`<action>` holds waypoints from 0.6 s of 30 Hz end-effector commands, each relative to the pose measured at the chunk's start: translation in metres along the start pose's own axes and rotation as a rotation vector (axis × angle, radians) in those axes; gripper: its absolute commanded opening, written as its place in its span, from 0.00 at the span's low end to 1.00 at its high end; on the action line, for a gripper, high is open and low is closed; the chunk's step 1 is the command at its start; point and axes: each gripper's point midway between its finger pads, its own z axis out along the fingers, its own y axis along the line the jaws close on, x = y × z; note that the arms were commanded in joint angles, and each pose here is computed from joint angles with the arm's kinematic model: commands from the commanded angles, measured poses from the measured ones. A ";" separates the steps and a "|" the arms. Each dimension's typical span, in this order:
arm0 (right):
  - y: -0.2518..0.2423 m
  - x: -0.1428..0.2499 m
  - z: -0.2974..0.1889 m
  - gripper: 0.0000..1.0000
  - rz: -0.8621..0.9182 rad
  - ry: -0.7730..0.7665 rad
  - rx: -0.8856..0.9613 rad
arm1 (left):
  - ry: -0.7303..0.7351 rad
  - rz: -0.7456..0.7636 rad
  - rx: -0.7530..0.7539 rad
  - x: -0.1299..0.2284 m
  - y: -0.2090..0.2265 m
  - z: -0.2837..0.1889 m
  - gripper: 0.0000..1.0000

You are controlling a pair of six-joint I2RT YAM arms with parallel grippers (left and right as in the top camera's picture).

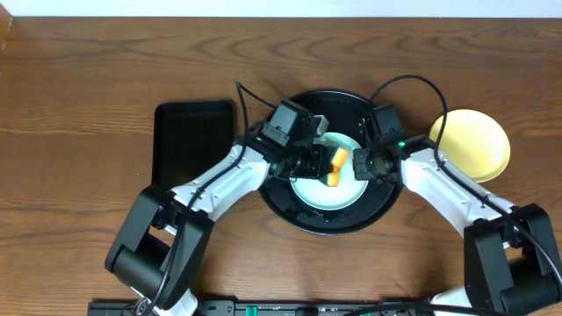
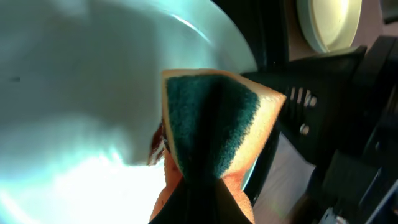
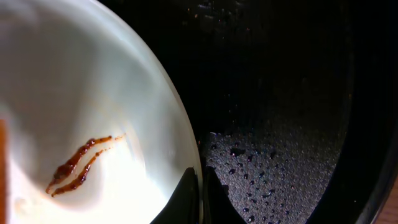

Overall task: Clean dirty plates on tray and stack at the side
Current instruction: 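Scrub the mint plate with the sponge in the left gripper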

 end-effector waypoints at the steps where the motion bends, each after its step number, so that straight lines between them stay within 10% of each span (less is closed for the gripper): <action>1: 0.011 0.005 0.002 0.01 -0.016 0.014 -0.014 | -0.020 -0.079 -0.022 -0.005 0.002 0.008 0.08; 18: 0.014 0.008 0.002 0.01 -0.026 0.021 -0.015 | 0.017 -0.096 -0.075 0.013 0.011 0.055 0.08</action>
